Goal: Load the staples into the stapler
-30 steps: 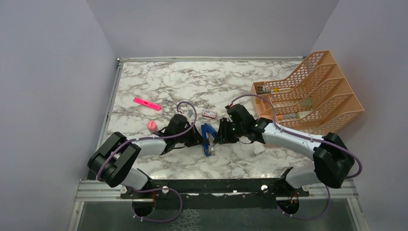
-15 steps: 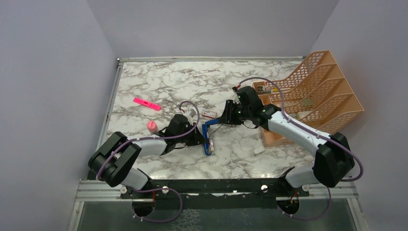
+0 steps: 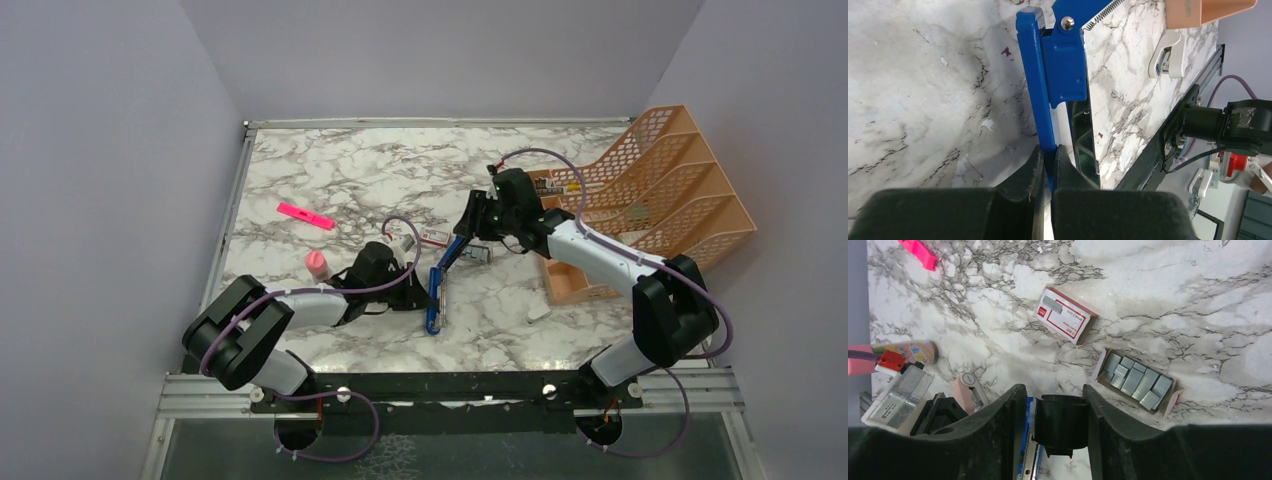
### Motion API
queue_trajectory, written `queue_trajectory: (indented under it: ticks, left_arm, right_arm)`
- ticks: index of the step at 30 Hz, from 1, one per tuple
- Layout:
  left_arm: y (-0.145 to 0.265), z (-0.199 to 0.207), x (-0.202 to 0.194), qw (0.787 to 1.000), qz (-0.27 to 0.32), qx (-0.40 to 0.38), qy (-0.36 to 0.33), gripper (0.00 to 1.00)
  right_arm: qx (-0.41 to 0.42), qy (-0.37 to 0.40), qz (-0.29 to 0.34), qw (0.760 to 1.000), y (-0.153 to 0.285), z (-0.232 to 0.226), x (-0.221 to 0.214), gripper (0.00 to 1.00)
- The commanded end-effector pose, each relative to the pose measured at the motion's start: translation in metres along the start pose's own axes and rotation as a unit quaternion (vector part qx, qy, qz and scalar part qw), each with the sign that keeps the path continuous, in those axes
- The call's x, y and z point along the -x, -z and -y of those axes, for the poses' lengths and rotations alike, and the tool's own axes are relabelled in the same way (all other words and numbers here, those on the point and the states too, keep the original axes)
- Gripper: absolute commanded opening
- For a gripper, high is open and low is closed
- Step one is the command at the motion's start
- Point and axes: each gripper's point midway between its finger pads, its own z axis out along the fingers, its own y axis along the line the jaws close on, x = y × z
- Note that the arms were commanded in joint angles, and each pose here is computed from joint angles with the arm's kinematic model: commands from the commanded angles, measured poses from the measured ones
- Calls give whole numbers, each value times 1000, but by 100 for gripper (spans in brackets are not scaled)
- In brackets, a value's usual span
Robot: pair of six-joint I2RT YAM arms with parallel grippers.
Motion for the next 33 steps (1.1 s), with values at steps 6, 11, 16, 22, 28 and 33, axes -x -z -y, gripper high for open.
queue_trajectory:
  ticks: [6,11,16,22,28,33]
  left_arm:
    - [-3,-10,-23,999,-40,16,33,0]
    - [-7,-7,-22,998,-45,10,47,0]
    - [-10,-10,-23,997,-46,15,61,0]
    - [-9,-17,-26,996,-45,24,73,0]
    - [-9,-17,-21,996,-39,23,77,0]
    - [-10,-17,-17,996,-36,23,84,0]
  right_arm:
    - [49,-34,4,998,4,-14,-9,74]
    - [61,-50,-16,997,2,-11,-28,84]
    - [42,-78,-9,996,5,-3,-31,90]
    - [-39,-106,50,992,22,22,-13,93]
    - [-36,-113,69,991,39,22,-12,94]
    - [-38,-127,59,989,44,31,-31,94]
